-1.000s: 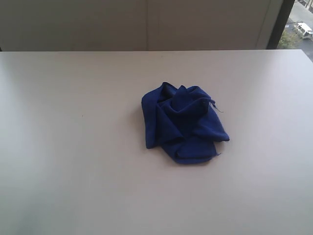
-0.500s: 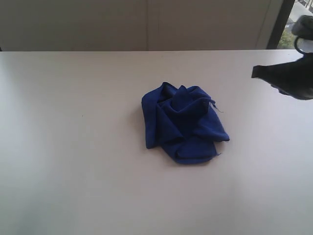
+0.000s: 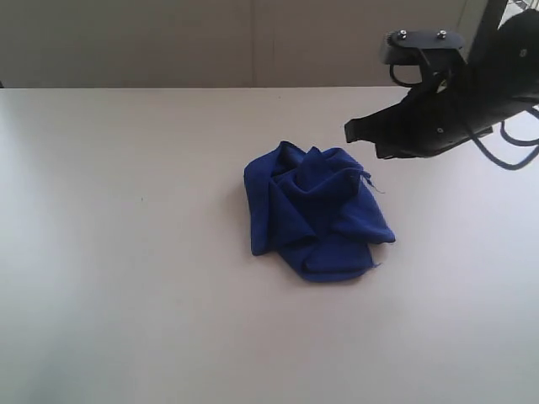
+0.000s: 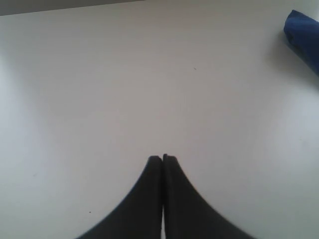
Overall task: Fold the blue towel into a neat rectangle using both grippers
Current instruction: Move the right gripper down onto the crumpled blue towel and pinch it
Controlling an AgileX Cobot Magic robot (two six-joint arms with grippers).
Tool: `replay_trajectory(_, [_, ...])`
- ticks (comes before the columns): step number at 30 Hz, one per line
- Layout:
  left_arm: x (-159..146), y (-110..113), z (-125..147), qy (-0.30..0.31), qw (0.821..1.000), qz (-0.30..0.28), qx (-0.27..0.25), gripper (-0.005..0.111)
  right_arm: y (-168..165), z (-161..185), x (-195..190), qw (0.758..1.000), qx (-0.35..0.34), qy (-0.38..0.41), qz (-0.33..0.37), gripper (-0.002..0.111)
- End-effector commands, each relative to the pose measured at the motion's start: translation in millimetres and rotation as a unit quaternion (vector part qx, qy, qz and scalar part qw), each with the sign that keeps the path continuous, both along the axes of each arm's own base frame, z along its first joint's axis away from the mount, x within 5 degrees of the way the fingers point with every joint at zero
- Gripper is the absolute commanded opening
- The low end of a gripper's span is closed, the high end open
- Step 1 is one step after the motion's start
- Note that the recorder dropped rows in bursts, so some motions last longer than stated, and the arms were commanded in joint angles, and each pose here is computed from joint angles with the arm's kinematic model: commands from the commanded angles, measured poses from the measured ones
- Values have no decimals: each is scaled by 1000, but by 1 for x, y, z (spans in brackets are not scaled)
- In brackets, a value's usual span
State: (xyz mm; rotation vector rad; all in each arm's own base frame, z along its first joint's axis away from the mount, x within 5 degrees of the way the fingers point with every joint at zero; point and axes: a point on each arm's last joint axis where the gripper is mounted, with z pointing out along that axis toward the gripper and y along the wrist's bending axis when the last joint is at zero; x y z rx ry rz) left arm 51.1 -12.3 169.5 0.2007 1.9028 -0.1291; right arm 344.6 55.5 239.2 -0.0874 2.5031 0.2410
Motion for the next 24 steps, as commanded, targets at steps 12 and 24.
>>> replay_trajectory(12, [0,-1,-1,-1,1000,-3,-4,0,15,-32,30,997,12,29,76,51])
replay_trajectory(24, [0,-1,-1,-1,1000,-3,-4,0,15,-50,35,996,6,40,78,51])
